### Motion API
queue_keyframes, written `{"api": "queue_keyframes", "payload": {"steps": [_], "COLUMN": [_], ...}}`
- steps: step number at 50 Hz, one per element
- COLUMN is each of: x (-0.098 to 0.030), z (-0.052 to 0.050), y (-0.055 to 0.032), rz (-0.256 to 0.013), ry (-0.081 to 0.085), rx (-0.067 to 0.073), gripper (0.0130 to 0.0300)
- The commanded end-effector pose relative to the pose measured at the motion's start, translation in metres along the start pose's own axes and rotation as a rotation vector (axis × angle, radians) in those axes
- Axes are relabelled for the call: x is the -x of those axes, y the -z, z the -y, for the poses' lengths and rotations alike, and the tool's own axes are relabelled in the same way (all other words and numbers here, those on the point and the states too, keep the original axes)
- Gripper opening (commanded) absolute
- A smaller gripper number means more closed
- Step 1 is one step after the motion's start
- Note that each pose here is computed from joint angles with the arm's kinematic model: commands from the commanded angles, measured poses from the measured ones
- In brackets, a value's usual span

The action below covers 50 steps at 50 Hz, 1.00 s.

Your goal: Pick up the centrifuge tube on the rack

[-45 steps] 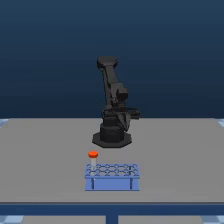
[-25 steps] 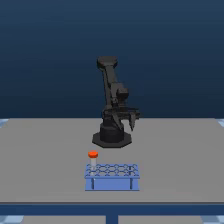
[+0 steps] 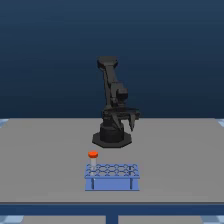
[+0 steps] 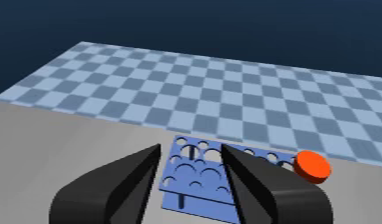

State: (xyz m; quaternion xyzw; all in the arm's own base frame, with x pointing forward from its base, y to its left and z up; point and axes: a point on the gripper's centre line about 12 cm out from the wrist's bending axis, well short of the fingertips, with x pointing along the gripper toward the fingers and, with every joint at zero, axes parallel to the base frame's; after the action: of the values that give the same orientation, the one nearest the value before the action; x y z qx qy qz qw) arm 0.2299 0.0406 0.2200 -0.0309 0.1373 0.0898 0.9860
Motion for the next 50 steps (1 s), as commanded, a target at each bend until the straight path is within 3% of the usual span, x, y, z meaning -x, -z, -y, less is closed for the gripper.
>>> {"api": "queue_keyframes", "payload": {"steps": [1,25,50], "x": [-0.001,-0.006,-0.018], "z": [0.002,0.013,0.037], "y": [0.0001,0.0004,0.0011], "rz": [-0.003,-0.025,-0.073], "ry": [0.004,0.018,0.050], "rx": [-0.007,-0.016,-0.035], "gripper": [0.0300,0.0300,0.0300]}}
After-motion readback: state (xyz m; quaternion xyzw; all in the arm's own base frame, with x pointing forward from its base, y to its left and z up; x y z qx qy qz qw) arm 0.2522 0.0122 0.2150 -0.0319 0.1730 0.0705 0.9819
